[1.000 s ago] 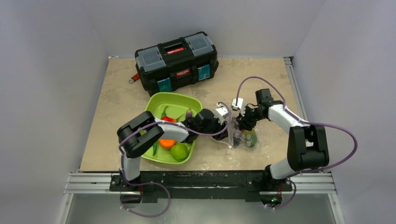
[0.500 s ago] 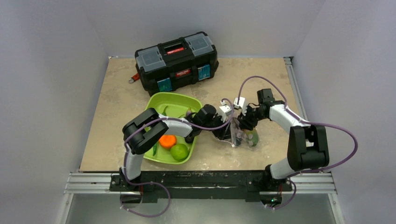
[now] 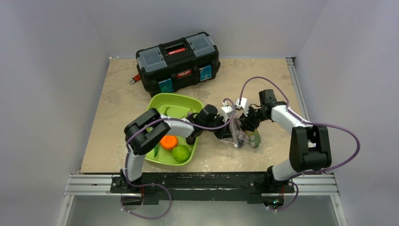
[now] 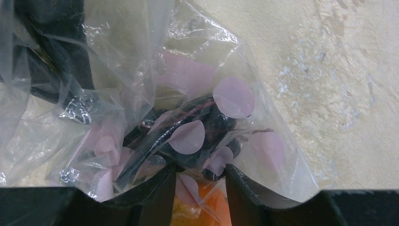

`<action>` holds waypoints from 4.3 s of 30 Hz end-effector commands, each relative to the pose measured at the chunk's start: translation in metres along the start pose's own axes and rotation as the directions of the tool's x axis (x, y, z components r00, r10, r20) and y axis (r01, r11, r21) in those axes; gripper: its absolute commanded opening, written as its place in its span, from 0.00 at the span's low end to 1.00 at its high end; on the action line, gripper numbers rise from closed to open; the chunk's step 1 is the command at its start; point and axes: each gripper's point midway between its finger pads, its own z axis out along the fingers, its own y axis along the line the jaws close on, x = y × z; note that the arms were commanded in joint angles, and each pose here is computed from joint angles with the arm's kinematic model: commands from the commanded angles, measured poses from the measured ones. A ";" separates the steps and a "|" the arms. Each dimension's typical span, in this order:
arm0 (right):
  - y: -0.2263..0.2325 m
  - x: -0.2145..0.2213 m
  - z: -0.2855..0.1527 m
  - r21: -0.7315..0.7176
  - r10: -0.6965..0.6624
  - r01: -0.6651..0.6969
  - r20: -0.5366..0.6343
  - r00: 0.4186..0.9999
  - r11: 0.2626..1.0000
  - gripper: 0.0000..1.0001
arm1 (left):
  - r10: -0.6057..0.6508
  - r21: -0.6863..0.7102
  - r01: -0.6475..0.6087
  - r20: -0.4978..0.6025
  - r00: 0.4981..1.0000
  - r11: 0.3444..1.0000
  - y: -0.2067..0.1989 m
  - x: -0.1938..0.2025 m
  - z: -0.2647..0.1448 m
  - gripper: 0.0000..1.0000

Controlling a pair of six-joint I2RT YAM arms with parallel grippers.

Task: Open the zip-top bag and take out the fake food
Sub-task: Pick up the fake fruit from the zipper food storage bag.

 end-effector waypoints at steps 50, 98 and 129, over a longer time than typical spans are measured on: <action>0.023 0.004 0.025 -0.100 -0.079 0.071 -0.072 0.994 0.992 0.35 | 0.076 0.084 -0.092 0.173 0.982 0.992 -0.014 -0.030 -0.008 0.54; 0.034 -0.030 0.020 -0.134 -0.078 0.083 0.041 0.996 0.988 0.43 | -0.139 -0.030 0.140 0.022 0.990 0.990 -0.004 0.008 -0.026 0.48; 0.020 -0.079 -0.031 -0.081 0.069 -0.042 0.380 0.922 0.996 0.00 | -0.286 -0.122 0.295 0.089 0.954 0.948 -0.004 0.005 -0.027 0.49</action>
